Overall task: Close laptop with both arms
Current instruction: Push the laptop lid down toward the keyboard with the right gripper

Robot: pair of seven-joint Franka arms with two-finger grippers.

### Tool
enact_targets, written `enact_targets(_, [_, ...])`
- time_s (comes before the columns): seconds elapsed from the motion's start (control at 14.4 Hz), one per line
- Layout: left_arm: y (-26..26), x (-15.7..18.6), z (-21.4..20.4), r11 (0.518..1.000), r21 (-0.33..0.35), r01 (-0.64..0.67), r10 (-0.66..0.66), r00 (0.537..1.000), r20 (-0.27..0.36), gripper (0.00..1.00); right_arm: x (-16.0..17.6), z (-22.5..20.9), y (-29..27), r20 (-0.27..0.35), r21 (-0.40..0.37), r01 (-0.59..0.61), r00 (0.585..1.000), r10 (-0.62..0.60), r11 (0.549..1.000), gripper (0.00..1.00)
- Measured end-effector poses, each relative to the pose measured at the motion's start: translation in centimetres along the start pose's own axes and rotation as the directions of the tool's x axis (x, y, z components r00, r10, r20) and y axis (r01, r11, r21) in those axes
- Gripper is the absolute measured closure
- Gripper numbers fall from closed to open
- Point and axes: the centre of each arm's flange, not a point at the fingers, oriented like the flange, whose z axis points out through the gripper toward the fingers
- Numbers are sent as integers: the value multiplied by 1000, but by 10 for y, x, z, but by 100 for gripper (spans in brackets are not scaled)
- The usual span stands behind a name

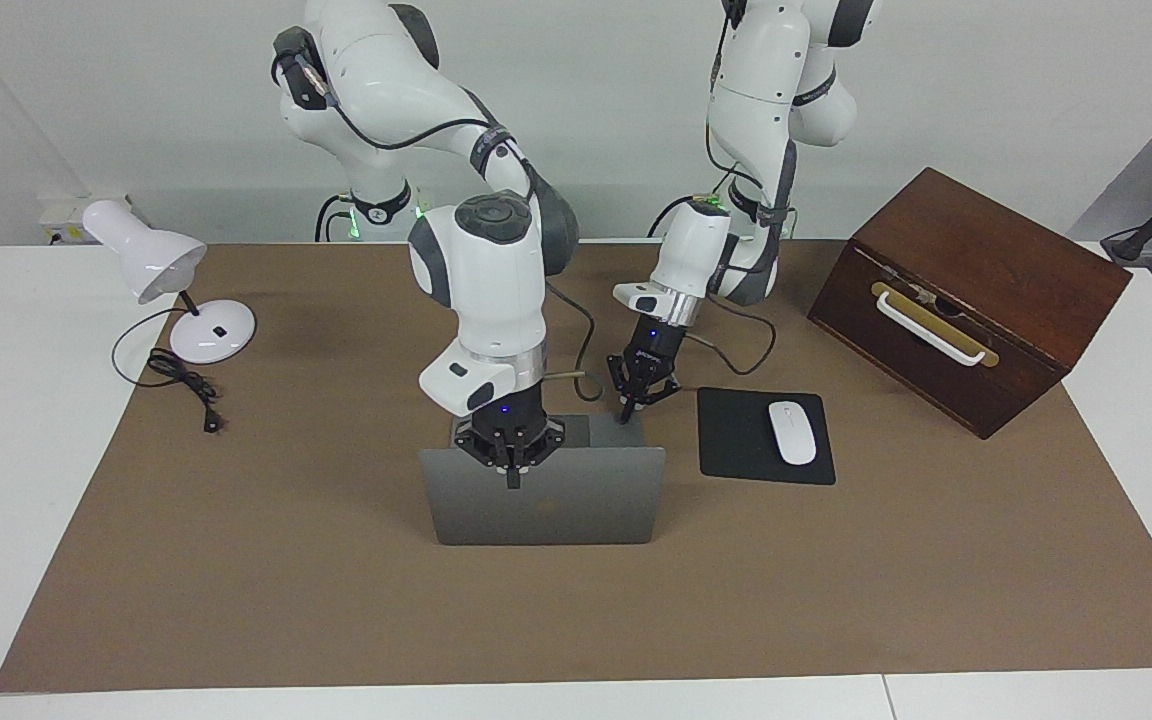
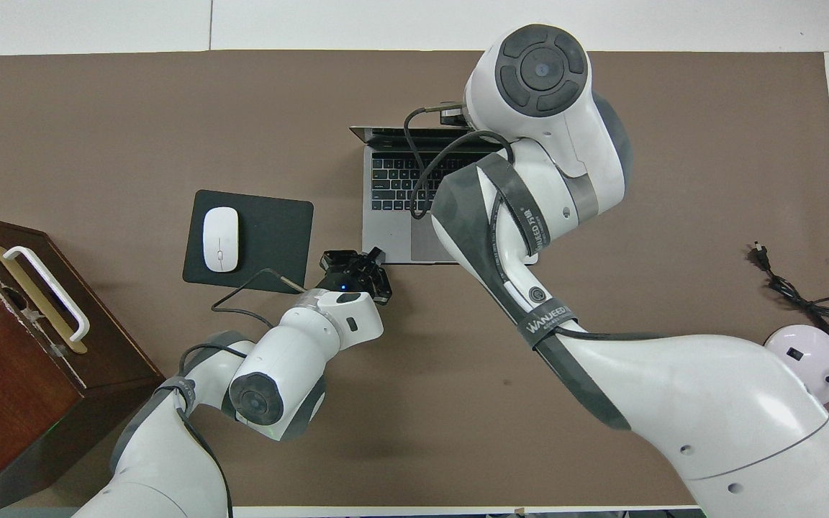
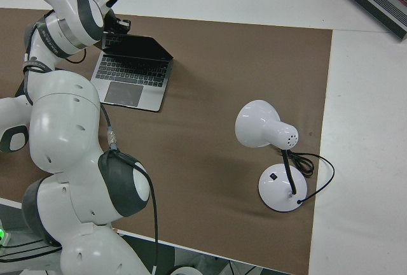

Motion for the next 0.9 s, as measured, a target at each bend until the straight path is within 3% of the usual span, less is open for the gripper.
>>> enact_targets(0.9, [0, 0, 0, 1000, 0, -3, 3, 1000, -1, 99, 1, -14, 19, 141, 20, 34, 989, -36, 999, 99])
